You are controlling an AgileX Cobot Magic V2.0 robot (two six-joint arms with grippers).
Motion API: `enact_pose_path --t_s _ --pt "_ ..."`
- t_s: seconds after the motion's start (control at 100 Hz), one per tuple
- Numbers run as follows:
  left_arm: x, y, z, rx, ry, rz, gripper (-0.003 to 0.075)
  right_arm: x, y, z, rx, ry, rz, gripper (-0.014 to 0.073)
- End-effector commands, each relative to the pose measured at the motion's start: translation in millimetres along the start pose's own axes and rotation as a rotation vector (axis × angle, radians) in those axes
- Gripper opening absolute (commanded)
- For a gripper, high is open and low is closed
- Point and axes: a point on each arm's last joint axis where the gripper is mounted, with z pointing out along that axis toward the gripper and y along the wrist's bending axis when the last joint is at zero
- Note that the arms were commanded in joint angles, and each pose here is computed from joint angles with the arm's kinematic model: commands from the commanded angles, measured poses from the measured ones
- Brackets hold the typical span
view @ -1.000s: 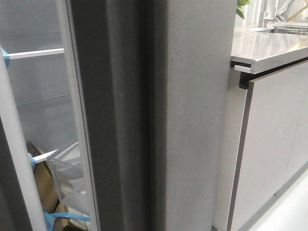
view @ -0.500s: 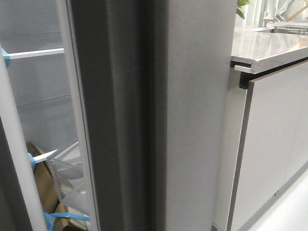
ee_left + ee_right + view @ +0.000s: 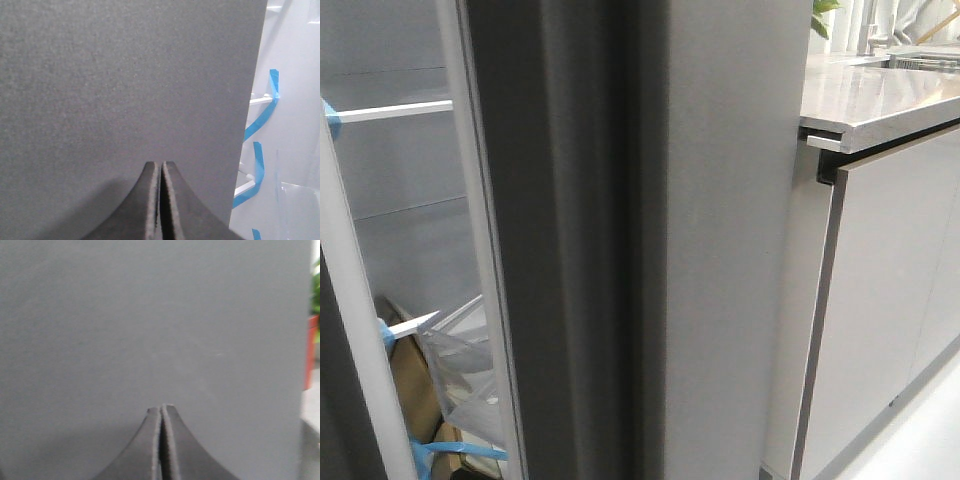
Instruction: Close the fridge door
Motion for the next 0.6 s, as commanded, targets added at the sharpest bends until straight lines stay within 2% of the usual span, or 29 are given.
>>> enact_pose_path --t_s 0.0,0.35,0.59 --pt "4 0 2 0.007 -0.029 -0.006 -0.0021 -19 3 8 -0.019 -0.092 0.032 -0.0076" --pt "4 0 2 0.007 -0.029 -0.006 -0.0021 -40 4 61 -0.024 -0.071 0.065 -0.0076" --pt "4 0 2 0.007 -0.029 -0.006 -0.0021 -51 16 90 -0.079 -0.067 0.074 -0.0076"
